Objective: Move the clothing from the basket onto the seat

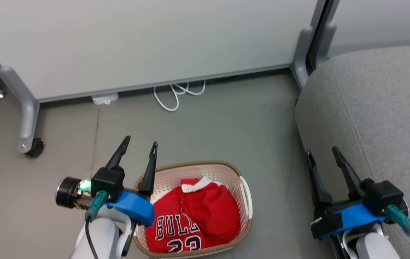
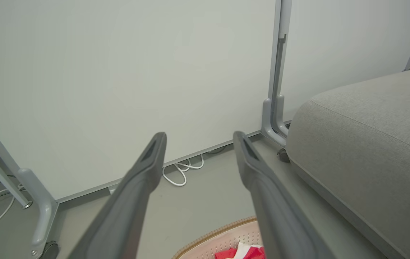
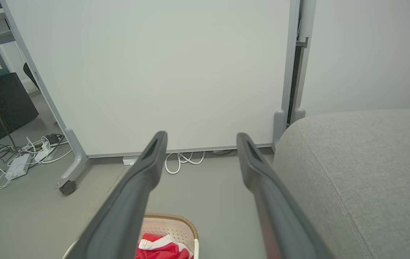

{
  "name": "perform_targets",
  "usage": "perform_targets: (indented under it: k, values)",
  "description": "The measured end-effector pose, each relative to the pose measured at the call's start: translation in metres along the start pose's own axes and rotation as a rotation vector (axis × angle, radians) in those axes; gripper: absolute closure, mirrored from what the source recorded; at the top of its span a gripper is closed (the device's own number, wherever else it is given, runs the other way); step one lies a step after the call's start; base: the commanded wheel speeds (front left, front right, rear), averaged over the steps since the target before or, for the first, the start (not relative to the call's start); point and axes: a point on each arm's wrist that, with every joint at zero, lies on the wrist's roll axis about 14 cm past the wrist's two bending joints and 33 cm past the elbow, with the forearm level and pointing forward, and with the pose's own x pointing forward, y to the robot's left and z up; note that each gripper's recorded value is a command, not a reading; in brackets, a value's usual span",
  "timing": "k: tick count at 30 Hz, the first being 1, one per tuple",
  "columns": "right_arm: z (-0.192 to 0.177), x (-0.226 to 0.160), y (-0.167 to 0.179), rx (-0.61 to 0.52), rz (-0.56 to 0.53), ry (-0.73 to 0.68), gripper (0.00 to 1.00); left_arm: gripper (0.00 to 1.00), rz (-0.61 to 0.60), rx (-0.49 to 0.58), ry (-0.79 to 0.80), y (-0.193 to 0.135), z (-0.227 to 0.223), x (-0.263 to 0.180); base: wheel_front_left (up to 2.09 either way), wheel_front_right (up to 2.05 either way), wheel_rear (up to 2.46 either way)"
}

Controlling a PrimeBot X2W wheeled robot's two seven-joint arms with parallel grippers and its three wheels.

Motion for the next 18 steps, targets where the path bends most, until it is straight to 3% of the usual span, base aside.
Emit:
perform_targets:
  k: [8, 18]
  values:
    - [-0.015, 0.022, -0.017, 0.0, -0.035, 0.028, 0.0, 0.0, -0.157, 0.09, 0.12, -0.018, -0.041, 0.046, 0.0, 0.0, 0.0]
    - [-0.048, 0.047, -0.042, 0.0, -0.084, 0.089, 0.0, 0.0, -0.398, 0.188, 0.373, -0.045, -0.141, 0.07, 0.0, 0.0, 0.0]
